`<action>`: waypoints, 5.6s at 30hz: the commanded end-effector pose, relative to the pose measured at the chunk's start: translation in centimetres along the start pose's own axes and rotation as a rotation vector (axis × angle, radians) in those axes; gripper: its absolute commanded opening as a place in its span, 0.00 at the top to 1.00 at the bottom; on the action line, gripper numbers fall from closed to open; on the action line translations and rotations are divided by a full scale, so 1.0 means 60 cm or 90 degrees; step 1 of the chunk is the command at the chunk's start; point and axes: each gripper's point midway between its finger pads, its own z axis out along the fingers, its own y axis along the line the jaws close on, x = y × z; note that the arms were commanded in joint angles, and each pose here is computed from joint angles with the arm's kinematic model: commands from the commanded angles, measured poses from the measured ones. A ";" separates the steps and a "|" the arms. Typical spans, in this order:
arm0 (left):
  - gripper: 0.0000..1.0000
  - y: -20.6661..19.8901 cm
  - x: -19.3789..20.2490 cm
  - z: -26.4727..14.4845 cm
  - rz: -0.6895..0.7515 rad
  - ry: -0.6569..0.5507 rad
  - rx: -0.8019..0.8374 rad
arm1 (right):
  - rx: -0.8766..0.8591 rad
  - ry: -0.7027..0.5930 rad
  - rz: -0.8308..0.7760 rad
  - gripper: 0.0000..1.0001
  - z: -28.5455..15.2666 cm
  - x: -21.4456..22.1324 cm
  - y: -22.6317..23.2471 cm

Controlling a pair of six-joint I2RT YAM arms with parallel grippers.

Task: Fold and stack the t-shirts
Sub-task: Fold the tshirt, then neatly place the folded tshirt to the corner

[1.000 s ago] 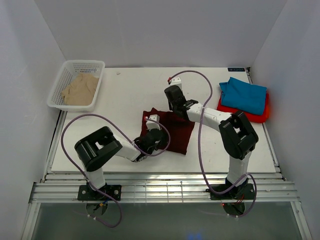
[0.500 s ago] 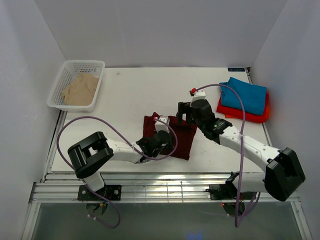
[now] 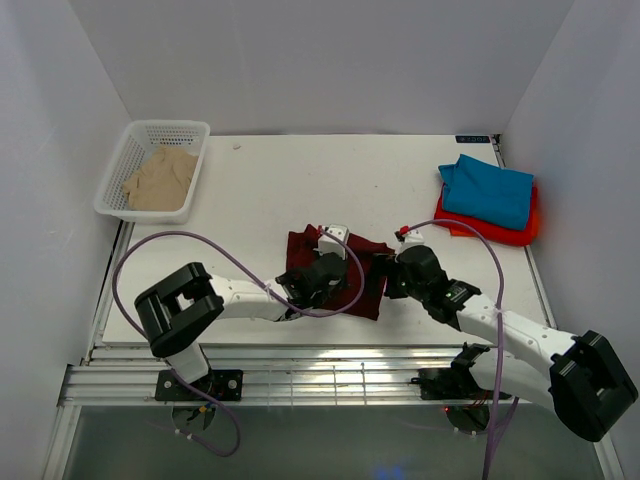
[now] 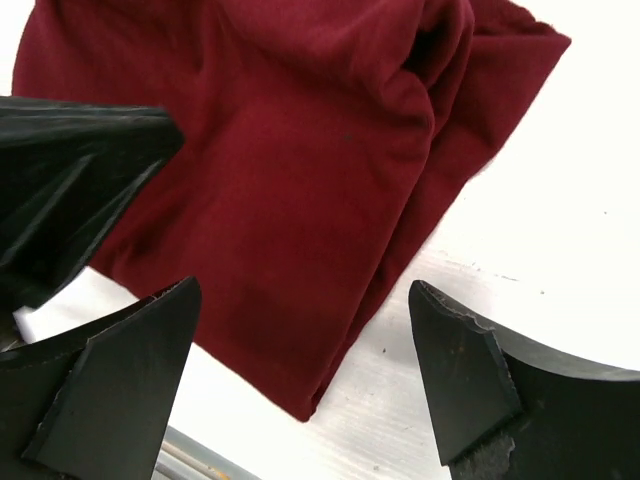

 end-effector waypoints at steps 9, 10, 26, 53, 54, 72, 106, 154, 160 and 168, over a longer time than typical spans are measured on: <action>1.00 0.070 0.064 0.036 0.058 0.033 -0.086 | -0.025 -0.015 0.074 0.10 0.000 0.031 -0.002; 1.00 0.074 0.071 0.037 0.058 0.037 -0.090 | -0.019 -0.010 0.075 0.10 0.002 0.038 -0.007; 1.00 0.104 0.129 0.014 0.002 0.078 -0.100 | -0.049 0.017 0.106 0.10 0.042 0.077 -0.003; 1.00 0.067 0.094 0.001 -0.099 0.055 -0.052 | -0.093 0.087 0.059 0.06 0.129 0.095 0.071; 1.00 0.064 0.090 0.000 -0.103 0.052 -0.047 | -0.093 0.089 0.056 0.03 0.131 0.096 0.073; 1.00 0.021 0.060 -0.011 -0.122 0.030 0.013 | 0.013 0.132 -0.018 0.92 0.172 0.116 0.069; 1.00 0.170 -0.055 -0.198 -0.160 -0.085 -0.125 | 0.298 -0.147 -0.233 0.92 0.080 -0.497 -0.209; 1.00 0.188 -0.011 -0.202 -0.178 -0.038 -0.150 | 0.593 0.010 0.078 0.92 -0.107 -0.337 -0.617; 1.00 0.188 -0.010 -0.205 -0.173 -0.036 -0.146 | 0.607 0.016 0.107 0.68 -0.107 -0.314 -0.618; 0.87 0.195 -0.022 -0.212 -0.168 -0.054 -0.152 | 0.468 -0.256 0.042 0.01 -0.199 -0.482 -0.485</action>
